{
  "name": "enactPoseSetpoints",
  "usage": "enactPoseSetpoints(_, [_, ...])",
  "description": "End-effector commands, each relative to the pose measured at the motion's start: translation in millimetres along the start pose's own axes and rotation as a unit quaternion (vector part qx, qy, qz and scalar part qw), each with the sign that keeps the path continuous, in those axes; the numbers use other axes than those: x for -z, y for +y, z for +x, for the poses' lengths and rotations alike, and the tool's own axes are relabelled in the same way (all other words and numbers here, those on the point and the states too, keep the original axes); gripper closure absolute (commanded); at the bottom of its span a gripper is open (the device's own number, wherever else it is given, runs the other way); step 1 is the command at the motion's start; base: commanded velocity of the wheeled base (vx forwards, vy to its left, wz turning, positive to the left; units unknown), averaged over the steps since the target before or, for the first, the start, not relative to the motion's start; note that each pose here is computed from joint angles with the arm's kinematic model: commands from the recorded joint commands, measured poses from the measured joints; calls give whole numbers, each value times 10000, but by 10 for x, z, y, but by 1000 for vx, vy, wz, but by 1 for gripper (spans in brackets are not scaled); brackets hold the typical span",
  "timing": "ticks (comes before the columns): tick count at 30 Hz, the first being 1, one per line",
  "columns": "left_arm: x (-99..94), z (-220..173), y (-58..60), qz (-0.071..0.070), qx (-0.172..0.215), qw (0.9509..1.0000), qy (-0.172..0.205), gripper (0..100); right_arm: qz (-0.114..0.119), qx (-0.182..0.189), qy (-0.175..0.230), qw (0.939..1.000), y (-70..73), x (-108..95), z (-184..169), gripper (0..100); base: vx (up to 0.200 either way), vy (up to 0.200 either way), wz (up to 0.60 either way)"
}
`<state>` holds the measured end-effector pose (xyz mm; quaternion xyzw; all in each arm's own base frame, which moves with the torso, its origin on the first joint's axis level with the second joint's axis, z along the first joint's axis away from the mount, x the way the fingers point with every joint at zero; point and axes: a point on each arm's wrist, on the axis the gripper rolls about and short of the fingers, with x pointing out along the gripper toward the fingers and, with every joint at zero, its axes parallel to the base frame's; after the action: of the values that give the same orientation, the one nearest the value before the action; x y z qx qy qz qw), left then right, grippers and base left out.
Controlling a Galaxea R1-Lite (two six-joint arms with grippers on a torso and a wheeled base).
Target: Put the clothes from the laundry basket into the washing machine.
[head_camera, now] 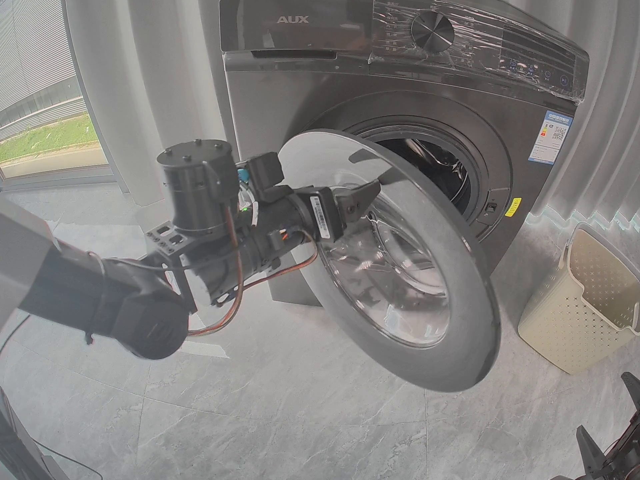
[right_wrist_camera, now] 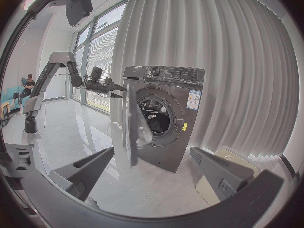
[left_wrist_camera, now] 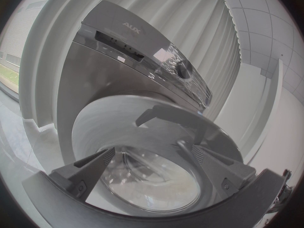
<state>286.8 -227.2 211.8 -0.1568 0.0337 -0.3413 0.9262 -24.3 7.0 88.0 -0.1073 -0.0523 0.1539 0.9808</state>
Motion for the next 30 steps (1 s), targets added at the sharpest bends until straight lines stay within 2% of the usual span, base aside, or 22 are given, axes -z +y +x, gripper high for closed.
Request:
enactPoseSetpoints(1, [144, 358, 100, -14, -233, 9996, -141, 0, 25, -11, 41, 10000, 10, 50, 3, 0, 0, 0, 0])
enactPoseSetpoints(5, [200, 417, 184, -11, -393, 9991, -146, 0, 25, -4, 43, 10000, 9, 50, 3, 0, 0, 0, 0])
enactPoseSetpoints(11, [204, 305, 160, -28, -381, 9992, -86, 0, 22, -2, 36, 10000, 10, 50, 2, 0, 0, 0, 0])
enactPoseSetpoints(12, [151, 202, 138, -36, -378, 9992, -118, 0, 25, -4, 43, 10000, 9, 50, 3, 0, 0, 0, 0])
enactPoseSetpoints(16, [153, -75, 102, 1, -405, 9992, 36, 0, 17, -4, 43, 10000, 9, 50, 3, 0, 0, 0, 0])
enactPoseSetpoints(17, [92, -416, 24, 7, -344, 9994, 49, 0, 17, -4, 43, 10000, 9, 50, 3, 0, 0, 0, 0])
enactPoseSetpoints(18, [92, -416, 24, 7, -344, 9994, 49, 0, 17, -4, 43, 10000, 9, 50, 3, 0, 0, 0, 0])
enactPoseSetpoints(20, [60, -796, -15, 37, -342, 9994, 91, 0, 9, -4, 43, 10000, 9, 50, 3, 0, 0, 0, 0])
enactPoseSetpoints(22, [24, -1116, -14, 183, -370, 9991, 62, 0, 9, -4, 43, 10000, 9, 50, 3, 0, 0, 0, 0])
enactPoseSetpoints(25, [-8, -1612, 3, 493, -508, 9975, -53, 0, 9, -4, 43, 10000, 9, 50, 3, 0, 0, 0, 0])
enactPoseSetpoints(26, [-15, -1660, 5, 524, -522, 9972, -87, 0, 9, -4, 43, 10000, 9, 50, 3, 0, 0, 0, 0])
enactPoseSetpoints(28, [10, -2093, 62, 861, -782, 9929, -242, 0, 9, -11, 41, 10000, 10, 50, 3, 0, 0, 0, 0])
enactPoseSetpoints(30, [40, -2326, 86, 1063, -956, 9891, -342, 0, 9, -11, 41, 10000, 10, 50, 3, 0, 0, 0, 0])
